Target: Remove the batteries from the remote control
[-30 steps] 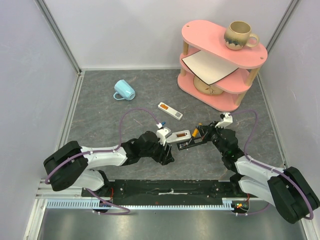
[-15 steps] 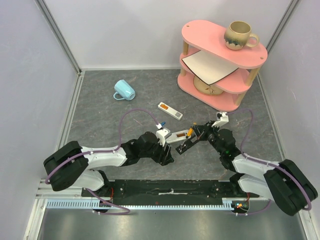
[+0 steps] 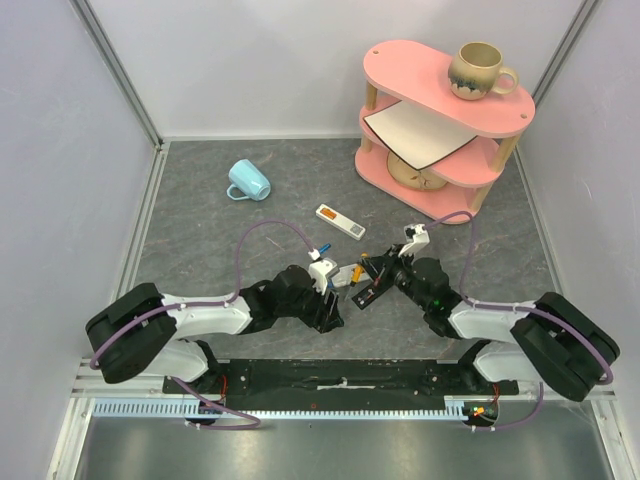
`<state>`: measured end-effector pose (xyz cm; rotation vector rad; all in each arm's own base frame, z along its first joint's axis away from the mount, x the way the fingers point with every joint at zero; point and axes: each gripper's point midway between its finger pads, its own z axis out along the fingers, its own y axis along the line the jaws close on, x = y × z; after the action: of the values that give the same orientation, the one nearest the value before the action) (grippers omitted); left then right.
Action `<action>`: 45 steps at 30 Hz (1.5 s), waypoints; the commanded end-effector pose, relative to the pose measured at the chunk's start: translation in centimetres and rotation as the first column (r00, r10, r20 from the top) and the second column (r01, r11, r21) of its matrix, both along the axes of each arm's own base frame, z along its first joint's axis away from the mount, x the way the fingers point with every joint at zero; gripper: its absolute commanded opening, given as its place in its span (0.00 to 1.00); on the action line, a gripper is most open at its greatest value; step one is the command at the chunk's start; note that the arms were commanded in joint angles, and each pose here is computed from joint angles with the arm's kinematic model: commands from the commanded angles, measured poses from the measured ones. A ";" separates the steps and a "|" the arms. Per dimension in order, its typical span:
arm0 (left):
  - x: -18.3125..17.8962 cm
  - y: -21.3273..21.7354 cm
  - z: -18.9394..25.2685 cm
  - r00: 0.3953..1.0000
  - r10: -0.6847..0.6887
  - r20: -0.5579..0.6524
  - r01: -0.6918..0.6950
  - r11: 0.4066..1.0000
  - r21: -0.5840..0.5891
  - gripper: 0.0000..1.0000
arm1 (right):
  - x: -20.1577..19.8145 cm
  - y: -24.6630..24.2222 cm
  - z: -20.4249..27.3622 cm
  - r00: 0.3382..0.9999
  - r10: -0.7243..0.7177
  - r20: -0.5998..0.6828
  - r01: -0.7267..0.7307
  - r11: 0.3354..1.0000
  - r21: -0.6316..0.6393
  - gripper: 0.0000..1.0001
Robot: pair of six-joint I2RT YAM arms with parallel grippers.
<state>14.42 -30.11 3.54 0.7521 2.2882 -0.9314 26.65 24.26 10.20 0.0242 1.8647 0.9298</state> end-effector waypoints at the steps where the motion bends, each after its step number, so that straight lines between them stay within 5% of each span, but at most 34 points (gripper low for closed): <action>1: 0.5 -0.5 1.4 1.000 0.014 0.019 -0.013 0.999 -0.052 0.65 | 1.2 -0.5 3.7 0.993 -0.064 0.095 0.061 0.998 0.033 0.00; 13: 3.7 -2.5 3.5 1.000 -0.012 0.022 0.015 0.993 -0.115 0.66 | 0.7 -6.1 4.3 0.961 -0.260 0.097 0.267 0.962 -0.058 0.00; 22: 6.6 -5.2 2.8 0.991 -0.097 -0.090 0.082 0.985 -0.155 0.48 | 0.6 -7.8 3.6 0.947 -0.311 0.077 0.317 0.944 -0.094 0.00; 31: 5.9 -5.7 -0.9 0.971 -0.121 -0.205 0.098 0.988 -0.122 0.42 | 0.4 -8.2 3.0 0.949 -0.310 0.062 0.316 0.940 -0.126 0.00; 45: 2.0 -7.1 -1.2 0.941 -0.217 -0.260 0.159 0.961 -0.226 0.37 | 0.0 -8.6 1.6 0.951 -0.306 0.046 0.309 0.936 -0.168 0.00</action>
<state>17.25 -36.73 2.33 0.8166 2.3461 -1.3346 26.41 16.12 12.27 0.1858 1.8526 0.5781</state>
